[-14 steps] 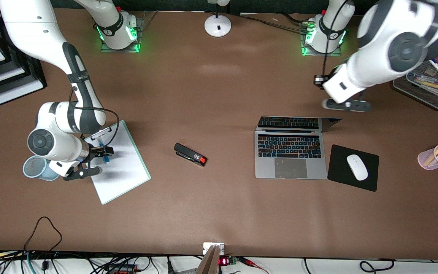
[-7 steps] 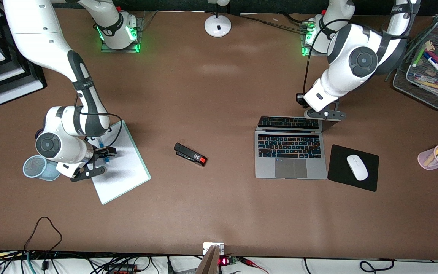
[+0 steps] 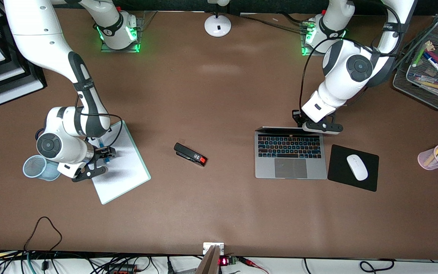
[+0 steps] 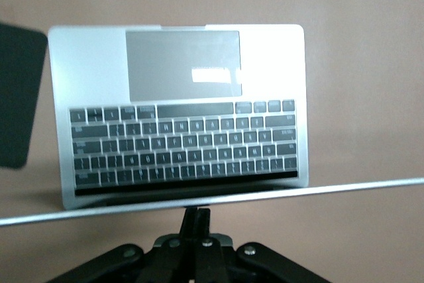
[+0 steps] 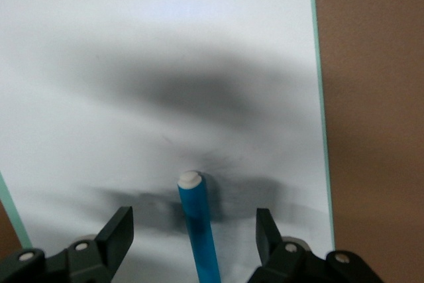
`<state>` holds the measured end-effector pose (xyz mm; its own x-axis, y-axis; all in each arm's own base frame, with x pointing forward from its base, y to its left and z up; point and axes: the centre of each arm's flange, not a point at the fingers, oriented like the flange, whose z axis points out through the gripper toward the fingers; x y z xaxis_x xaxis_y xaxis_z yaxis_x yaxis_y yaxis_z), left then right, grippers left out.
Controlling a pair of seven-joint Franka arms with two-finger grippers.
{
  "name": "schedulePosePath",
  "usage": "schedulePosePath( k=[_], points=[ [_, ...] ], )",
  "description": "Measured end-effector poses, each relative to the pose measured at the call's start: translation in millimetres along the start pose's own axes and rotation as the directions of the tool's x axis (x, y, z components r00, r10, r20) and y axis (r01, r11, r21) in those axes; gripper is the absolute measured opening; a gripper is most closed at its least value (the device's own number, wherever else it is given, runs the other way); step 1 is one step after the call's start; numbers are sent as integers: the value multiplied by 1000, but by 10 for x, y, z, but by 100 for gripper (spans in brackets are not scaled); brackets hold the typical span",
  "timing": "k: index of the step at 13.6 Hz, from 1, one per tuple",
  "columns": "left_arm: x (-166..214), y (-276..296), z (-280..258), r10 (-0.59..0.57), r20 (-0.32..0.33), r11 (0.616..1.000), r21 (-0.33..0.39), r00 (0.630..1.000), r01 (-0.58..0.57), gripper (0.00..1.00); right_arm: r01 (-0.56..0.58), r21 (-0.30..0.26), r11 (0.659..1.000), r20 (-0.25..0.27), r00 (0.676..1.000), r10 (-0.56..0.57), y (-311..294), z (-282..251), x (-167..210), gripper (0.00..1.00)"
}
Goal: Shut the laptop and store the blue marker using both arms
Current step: 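Grasp the blue marker with the right gripper while the left gripper pushes the laptop lid, then press the laptop lid shut with the left gripper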
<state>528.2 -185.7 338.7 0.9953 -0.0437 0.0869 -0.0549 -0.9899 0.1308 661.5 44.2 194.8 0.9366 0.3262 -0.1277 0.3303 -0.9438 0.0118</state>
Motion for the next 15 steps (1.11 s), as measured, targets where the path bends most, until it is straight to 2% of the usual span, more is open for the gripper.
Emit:
schedulePosePath(
  k=[3,5,6,7,9,10,11,15],
  points=[
    [152,-44,37,26,-42,1000,7,999,-26,1,24,-2,1000,1,1000,-24,15,82,2,82],
    [313,-55,105,23,-54,1000,-5,998,-23,1,26,-3,1000,0,1000,-26,38,96,-1,76],
    [405,-53,156,22,-55,1000,-14,998,-23,1,26,-3,1000,-1,1000,-26,44,94,0,69],
    [493,-53,220,22,-54,999,-22,998,-23,1,27,-4,1000,-2,1000,-27,45,93,0,69],
    [649,-60,360,24,-52,999,-31,998,-25,1,28,-4,1000,-3,1000,-28,46,90,2,57],
    [722,-72,421,26,-53,999,-31,998,-28,1,29,-4,1000,-3,1000,-29,46,89,3,57],
    [790,-91,486,33,-54,999,-26,998,-35,1,29,-4,1000,-4,1000,-29,47,88,4,51],
    [977,-189,822,49,-37,999,-8,998,-50,1,31,-6,1000,-8,999,-31,48,72,16,44]
  ],
)
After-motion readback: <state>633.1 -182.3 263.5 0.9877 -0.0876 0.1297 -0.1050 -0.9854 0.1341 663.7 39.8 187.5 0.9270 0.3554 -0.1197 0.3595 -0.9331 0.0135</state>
